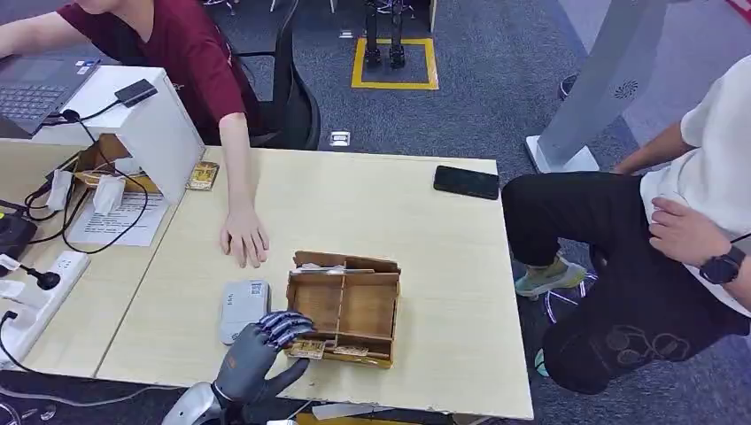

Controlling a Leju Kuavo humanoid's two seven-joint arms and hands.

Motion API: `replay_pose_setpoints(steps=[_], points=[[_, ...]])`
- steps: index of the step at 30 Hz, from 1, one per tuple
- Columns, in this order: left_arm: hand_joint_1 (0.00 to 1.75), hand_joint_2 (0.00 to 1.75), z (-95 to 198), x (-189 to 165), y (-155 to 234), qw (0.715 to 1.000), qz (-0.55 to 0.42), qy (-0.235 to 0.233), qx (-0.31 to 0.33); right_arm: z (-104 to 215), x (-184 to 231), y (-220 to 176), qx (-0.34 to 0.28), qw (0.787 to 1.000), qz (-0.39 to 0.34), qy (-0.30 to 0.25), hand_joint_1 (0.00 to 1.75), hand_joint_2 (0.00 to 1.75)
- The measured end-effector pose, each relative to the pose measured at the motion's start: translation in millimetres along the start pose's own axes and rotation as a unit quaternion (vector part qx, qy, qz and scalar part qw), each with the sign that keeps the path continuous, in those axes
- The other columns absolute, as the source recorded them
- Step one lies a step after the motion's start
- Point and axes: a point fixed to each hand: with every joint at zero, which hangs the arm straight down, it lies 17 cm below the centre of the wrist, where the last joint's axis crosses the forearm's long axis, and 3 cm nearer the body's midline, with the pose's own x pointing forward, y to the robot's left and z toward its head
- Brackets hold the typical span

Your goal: Pass the card to the sensor for recognition and then transmit it.

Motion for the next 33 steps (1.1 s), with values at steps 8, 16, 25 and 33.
replay_pose_setpoints(steps=[8,16,25,33], points=[[1.75,1.75,-0.1,-1.0,0.0,1.000,0.005,0.003,0.000,0.0,0.2,0.0,0.000,1.000,0.000,-0.001,0.00,1.75],[1.75,1.75,0.1,-0.4,-1.6,1.000,0.010,0.002,-0.004,-0.2,2.2,-1.6,-0.004,1.000,-0.007,-0.006,0.00,1.75],[1.75,1.75,0.3,0.2,-1.9,1.000,0.013,0.000,-0.005,-0.2,2.6,-2.5,-0.006,1.000,-0.011,-0.008,0.00,1.75],[1.59,1.75,0.4,1.5,-2.1,1.000,0.020,-0.003,-0.005,-0.2,2.6,-2.6,-0.006,1.000,-0.010,-0.008,0.00,1.75]])
